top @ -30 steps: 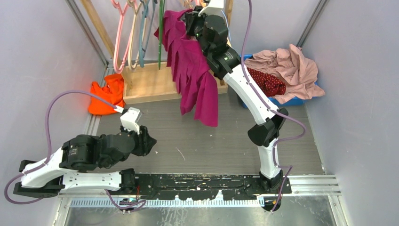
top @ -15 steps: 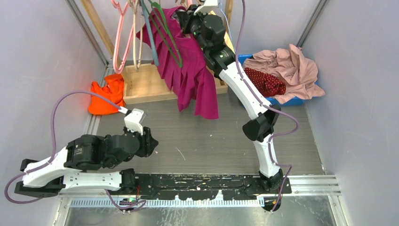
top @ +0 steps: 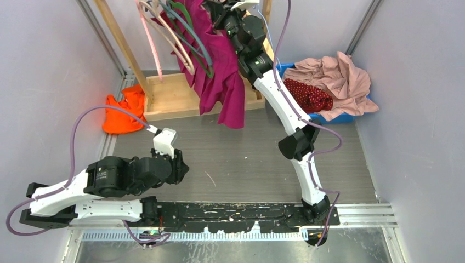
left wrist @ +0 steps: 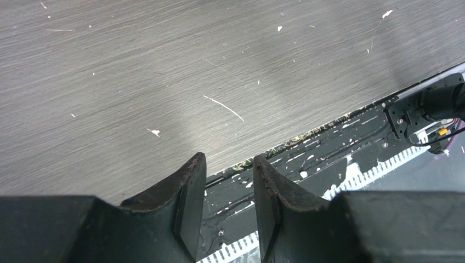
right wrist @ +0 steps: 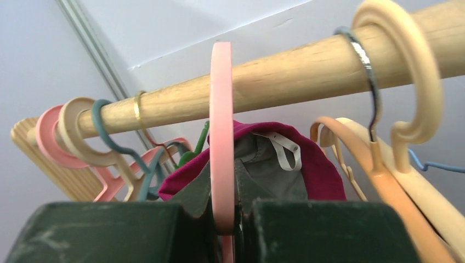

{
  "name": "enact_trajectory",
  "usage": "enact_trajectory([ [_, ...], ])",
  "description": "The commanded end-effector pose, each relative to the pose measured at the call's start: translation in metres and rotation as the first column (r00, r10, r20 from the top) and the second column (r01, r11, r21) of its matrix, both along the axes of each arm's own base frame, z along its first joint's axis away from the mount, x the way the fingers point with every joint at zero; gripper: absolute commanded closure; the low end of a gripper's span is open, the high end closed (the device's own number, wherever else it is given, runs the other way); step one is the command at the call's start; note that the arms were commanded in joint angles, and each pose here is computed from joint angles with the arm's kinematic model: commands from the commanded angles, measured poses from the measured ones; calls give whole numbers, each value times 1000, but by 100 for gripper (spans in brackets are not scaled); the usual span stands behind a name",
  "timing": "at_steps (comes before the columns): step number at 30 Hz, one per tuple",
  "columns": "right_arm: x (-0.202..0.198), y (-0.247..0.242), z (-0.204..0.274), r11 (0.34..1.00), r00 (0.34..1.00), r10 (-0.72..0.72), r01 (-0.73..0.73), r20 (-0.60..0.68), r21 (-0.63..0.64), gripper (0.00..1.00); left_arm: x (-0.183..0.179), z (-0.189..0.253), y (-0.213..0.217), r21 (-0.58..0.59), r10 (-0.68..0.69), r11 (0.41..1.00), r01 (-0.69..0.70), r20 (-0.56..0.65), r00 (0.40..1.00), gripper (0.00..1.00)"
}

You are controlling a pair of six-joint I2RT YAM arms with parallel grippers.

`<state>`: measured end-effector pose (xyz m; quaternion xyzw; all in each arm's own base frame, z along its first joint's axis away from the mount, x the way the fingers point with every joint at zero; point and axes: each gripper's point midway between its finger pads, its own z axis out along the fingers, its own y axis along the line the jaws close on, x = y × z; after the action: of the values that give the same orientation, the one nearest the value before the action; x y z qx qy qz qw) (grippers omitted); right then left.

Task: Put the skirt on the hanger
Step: Place the hanger on the clothesline.

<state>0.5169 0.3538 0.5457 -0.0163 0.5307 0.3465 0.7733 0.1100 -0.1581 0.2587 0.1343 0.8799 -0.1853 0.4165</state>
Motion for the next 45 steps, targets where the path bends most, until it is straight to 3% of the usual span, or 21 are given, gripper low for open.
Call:
enact_trajectory([
  [1, -31, -46, 91, 969, 973, -40, -18, 226, 247, 99, 1, 6, -10, -59, 11, 998, -11, -4, 1000, 62],
  [45, 14, -42, 52, 928, 965, -60, -39, 254, 370, 99, -3, 1, -17, -89, -16, 996, 14, -19, 1000, 65],
])
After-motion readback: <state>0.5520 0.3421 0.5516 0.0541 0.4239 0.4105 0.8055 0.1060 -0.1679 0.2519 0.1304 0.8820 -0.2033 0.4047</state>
